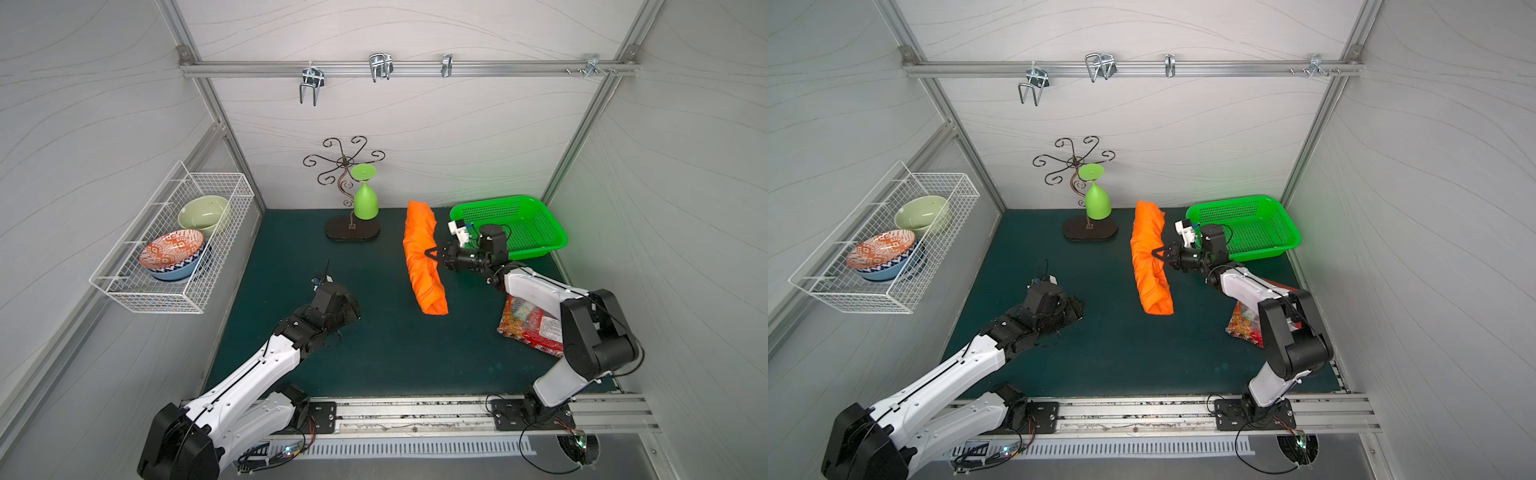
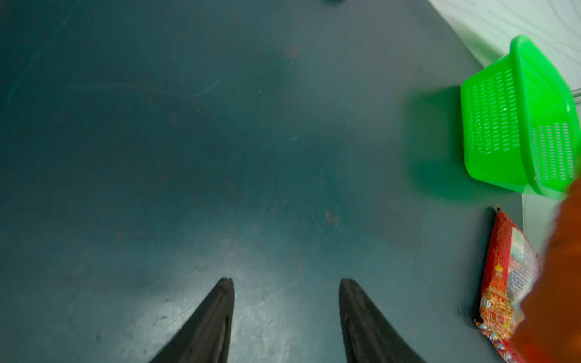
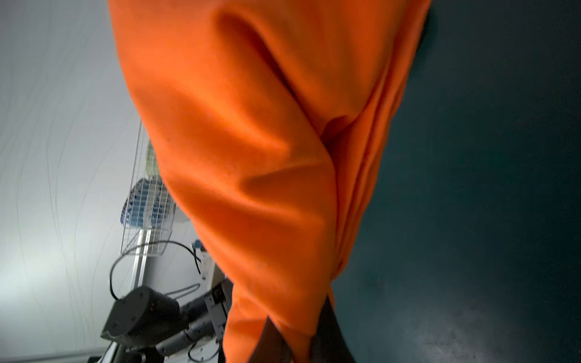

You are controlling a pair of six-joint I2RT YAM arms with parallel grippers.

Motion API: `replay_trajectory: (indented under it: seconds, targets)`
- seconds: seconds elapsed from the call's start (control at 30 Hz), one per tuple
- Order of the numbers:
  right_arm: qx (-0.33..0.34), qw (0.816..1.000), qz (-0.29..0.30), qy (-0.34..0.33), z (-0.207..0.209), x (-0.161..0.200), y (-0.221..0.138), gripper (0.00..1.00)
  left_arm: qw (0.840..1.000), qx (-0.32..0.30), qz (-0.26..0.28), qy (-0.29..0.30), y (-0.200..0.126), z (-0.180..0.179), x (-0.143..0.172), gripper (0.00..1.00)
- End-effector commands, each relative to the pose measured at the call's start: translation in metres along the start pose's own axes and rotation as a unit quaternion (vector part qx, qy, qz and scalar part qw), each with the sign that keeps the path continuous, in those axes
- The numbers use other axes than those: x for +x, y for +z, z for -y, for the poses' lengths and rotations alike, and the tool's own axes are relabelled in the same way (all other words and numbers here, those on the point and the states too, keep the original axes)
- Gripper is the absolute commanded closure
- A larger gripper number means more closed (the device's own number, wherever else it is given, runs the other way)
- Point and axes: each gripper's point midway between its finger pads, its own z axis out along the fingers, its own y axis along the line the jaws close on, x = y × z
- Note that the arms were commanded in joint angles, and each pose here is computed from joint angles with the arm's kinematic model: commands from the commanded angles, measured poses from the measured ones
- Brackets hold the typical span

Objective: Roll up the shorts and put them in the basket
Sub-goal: Pick up the shorts from the center of the board, then place the shorts in the bin.

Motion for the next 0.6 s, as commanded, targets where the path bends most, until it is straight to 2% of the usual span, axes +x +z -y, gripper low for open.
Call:
replay_trajectory:
  seconds: [0.0,0.17,0.33,0.57]
  targets:
    - [0.039,0.995,0.096,-0.008,-0.004,-0.058,-0.035,0.98,1.000,0.020,-0.003,-0.013,-0.008,0.005,0.001,0.42]
    - [0.094,0.972,0.213,0.005,0.016,-0.130,-0.077,0.97,0.998,0.047,-0.018,-0.038,-0.017,0.005,0.012,0.43]
    - [0.135,0.944,0.299,0.031,0.053,-0.184,-0.103,0.97,0.996,0.066,-0.027,-0.058,-0.027,-0.002,0.024,0.44]
    - [0.189,0.907,0.367,0.087,0.116,-0.221,-0.131,0.97,0.993,0.081,-0.039,-0.083,-0.035,-0.017,0.044,0.44]
